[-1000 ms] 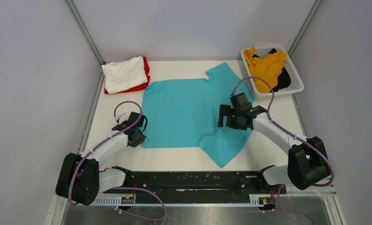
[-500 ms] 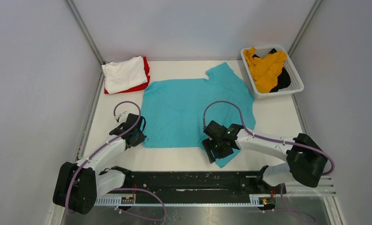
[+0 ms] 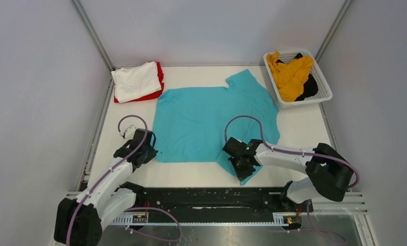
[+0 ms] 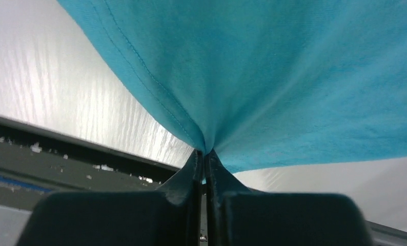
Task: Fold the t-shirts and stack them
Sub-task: Grab the side of the flattened tshirt closest away from the robot with both arms, then fold the flattened tshirt in 1/3 of the way
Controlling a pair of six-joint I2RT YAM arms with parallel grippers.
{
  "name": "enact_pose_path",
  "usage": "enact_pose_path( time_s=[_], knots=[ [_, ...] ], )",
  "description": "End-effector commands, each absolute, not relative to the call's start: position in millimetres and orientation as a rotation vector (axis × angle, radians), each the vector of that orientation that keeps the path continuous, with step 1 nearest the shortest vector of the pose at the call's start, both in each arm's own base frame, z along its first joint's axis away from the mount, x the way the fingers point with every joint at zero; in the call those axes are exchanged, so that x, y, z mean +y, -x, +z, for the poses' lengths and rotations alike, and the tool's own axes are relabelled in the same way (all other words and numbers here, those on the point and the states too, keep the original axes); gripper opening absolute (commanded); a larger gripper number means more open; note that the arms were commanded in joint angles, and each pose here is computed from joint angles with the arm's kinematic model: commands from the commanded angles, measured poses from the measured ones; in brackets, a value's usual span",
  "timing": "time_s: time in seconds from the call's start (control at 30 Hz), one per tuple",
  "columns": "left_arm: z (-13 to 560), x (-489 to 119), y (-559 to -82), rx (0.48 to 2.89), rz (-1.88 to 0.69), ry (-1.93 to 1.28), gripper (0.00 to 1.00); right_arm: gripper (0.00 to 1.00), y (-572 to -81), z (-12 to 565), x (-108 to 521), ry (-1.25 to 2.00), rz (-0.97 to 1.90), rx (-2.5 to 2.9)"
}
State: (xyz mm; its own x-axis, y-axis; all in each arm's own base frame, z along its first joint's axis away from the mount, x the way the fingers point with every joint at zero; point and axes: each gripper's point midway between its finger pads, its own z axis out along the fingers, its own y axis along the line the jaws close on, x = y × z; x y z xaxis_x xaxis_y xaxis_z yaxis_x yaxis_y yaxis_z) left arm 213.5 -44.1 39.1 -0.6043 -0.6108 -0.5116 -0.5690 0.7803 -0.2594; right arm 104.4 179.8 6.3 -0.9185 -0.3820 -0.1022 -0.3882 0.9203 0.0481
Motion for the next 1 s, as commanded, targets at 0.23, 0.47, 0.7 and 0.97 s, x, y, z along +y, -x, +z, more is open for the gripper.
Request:
enact_pose_path(
  time_s=[0.23,0.47,0.7,0.97],
  knots=[
    [53,-28,-158,2.219,-0.185,1.136,0.00,0.00,-28,24,155,0.644,0.259,3.153],
    [66,-38,-166,2.181,-0.290,1.092,0.00,0.00,-48,52,152,0.663,0.231,3.025],
    [101,-47,-204,2.080,-0.352,1.006,0.00,0.00,-114,89,164,0.490,0.285,2.812],
    [121,-52,-247,2.051,-0.309,0.973,0.00,0.00,-191,129,157,0.300,0.218,2.613]
  ],
)
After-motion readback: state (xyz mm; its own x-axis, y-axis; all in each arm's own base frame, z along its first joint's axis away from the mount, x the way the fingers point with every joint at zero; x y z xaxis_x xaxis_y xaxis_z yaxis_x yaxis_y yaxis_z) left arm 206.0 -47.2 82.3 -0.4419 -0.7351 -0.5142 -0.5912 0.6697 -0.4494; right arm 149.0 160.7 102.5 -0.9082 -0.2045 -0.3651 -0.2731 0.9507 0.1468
